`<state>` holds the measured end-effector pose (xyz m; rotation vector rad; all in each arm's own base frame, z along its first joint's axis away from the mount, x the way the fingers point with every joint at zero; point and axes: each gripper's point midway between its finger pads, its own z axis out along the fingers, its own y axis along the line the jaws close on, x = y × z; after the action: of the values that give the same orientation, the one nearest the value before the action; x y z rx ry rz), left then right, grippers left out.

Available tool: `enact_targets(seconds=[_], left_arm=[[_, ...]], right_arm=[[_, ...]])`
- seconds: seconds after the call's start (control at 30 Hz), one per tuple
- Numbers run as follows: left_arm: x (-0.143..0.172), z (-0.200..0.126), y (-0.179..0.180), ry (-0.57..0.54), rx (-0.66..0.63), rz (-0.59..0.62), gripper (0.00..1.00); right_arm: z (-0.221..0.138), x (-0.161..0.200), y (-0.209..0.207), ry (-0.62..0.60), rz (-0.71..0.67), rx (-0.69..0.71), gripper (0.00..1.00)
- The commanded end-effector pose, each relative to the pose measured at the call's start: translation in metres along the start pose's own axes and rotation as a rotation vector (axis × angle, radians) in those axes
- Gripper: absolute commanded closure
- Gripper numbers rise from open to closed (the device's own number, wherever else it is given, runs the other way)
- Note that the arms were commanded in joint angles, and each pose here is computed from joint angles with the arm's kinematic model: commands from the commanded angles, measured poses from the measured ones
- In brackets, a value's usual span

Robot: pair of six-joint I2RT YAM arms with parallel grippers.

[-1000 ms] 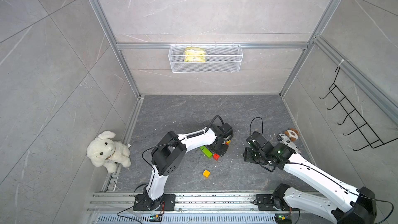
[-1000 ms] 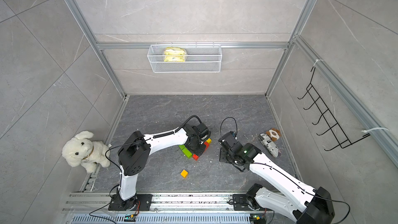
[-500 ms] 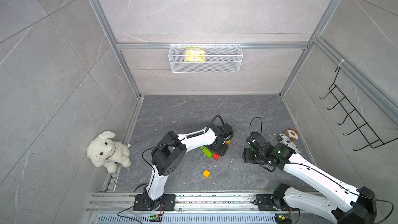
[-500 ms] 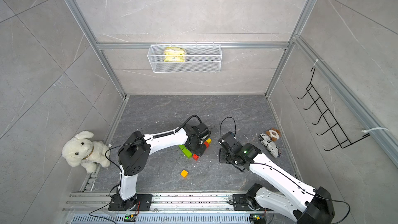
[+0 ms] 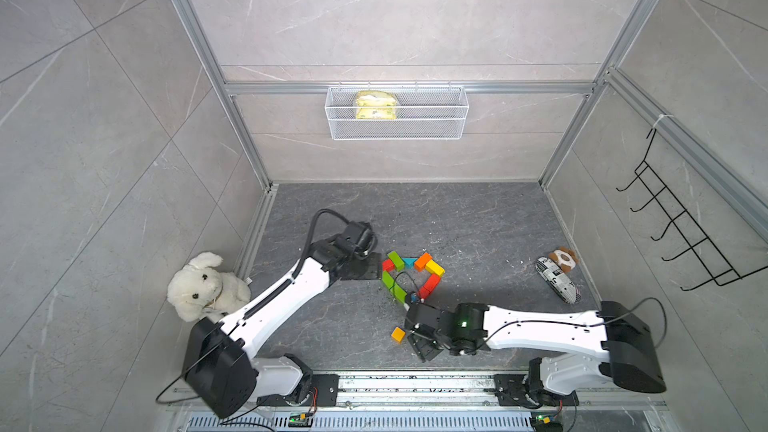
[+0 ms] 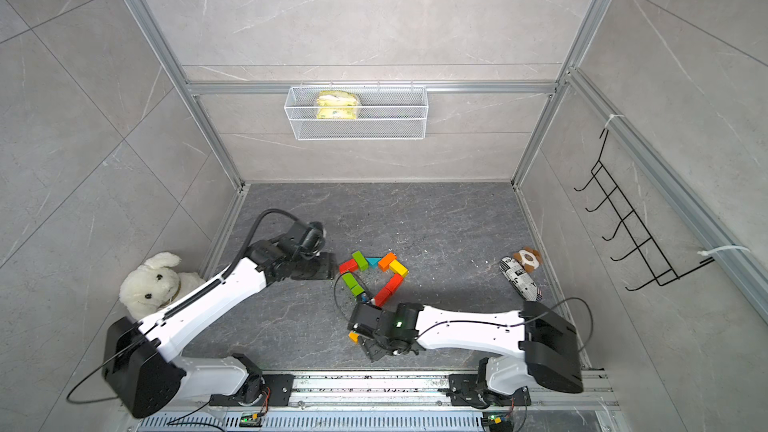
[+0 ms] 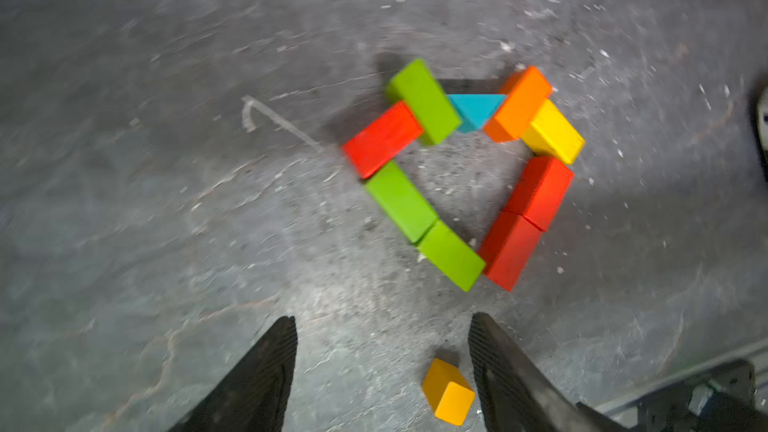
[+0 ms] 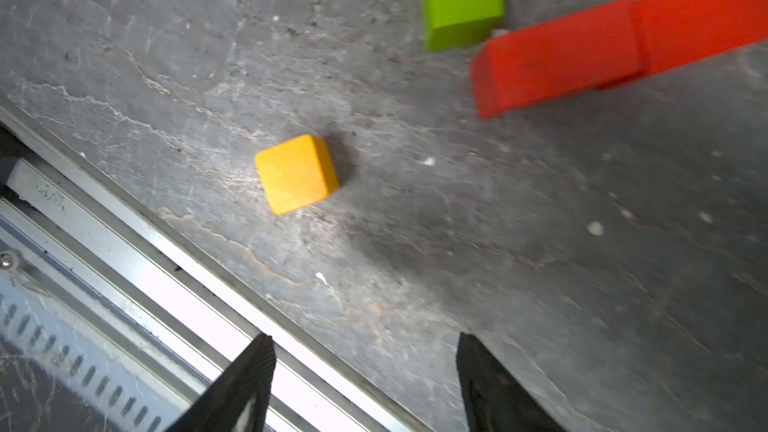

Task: Assemble a heart with building blocks
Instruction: Adjust the building block at the center of the board, then assemble the building block at the center of the board.

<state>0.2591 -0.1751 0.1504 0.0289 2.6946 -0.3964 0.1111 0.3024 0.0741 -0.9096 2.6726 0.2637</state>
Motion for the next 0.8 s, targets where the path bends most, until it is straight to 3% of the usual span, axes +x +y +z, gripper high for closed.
enact_targets(seconds=[0.0,0.07,0.3,0.47,0.77], left_arm=[[0.02,0.005,0.013,0.042,0.03,-0.123,0.31],[0.026,0.006,0.017,0.048,0.027,-0.128,0.32],[0.034,0.019,0.023,0.073,0.018,-0.138,0.33],[0.034,0.024,0.024,0.078,0.013,-0.131,0.34],[0.036,0.028,0.028,0.085,-0.001,-0.126,0.35]], right_arm=[[0.01,-0.016,0.011,-0.03,-0.029,0.012,0.28],[0.019,-0.018,0.014,-0.011,-0.039,0.023,0.28],[0.045,-0.025,0.022,0.048,-0.052,0.071,0.43],[0.054,-0.026,0.014,0.071,-0.048,0.133,0.61],[0.053,-0.039,-0.027,0.072,0.058,0.232,0.65]])
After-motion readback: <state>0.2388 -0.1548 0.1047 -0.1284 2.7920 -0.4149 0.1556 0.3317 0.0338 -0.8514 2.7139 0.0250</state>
